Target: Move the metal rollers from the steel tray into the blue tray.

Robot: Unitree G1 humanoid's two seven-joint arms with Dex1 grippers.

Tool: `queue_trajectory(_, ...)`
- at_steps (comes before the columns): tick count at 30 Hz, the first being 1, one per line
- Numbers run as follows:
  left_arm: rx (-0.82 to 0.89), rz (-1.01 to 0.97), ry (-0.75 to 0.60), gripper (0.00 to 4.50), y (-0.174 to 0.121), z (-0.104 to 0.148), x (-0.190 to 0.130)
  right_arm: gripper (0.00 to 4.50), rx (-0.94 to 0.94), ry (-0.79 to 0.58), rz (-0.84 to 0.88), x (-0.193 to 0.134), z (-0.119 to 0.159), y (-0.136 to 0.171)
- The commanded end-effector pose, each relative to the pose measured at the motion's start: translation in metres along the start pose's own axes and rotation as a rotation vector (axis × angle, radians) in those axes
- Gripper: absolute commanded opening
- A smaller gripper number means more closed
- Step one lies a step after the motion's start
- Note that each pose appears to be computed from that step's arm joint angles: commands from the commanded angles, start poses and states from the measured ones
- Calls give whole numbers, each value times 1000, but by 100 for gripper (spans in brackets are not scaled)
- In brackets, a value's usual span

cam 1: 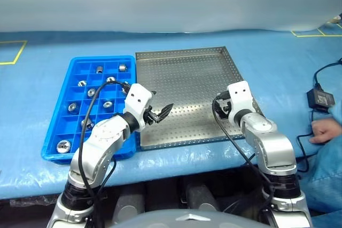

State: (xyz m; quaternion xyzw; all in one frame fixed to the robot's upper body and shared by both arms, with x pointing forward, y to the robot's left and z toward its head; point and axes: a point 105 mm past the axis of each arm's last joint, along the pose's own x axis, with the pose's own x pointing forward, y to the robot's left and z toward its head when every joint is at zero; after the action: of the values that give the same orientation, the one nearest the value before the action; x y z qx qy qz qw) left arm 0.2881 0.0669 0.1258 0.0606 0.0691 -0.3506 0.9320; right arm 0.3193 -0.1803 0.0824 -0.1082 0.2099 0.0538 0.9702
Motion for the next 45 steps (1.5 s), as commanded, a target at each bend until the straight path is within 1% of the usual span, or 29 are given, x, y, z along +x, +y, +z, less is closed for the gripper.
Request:
queue_trajectory(1,22,-29,-42,380,-5,9,2,372,7,-45,-64,-6,8,-10)
queue_trajectory(5,23,-35,-35,380,-5,7,1,372,-42,-39,-153,-8,6,-25)
queue_trajectory(9,21,-30,-28,380,-5,5,-2,372,-19,-26,-209,-9,4,-36)
queue_trajectory(16,21,-10,-21,380,-2,3,-5,372,61,66,-242,-2,-19,-39)
queue_trajectory(20,21,-1,-19,380,-1,3,-6,372,138,83,-252,2,-26,-40)
queue_trajectory(23,22,5,-18,380,0,2,-7,311,157,86,-286,3,-28,-45)
queue_trajectory(26,22,10,-15,380,1,1,-8,215,161,91,-280,4,-29,-44)
queue_trajectory(28,22,15,-13,380,1,1,-9,174,172,88,-262,5,-29,-42)
queue_trajectory(32,24,19,-11,380,2,0,-9,174,165,72,-253,5,-26,-39)
queue_trajectory(34,26,25,-6,380,4,0,-11,174,169,28,-192,5,-16,-29)
queue_trajectory(35,27,30,-5,380,5,-1,-12,174,164,-7,-129,4,-7,-18)
queue_trajectory(40,43,119,12,380,24,-3,-27,174,102,-173,250,-10,36,48)
queue_trajectory(45,59,231,40,380,44,-6,-50,174,21,-249,493,-26,59,96)
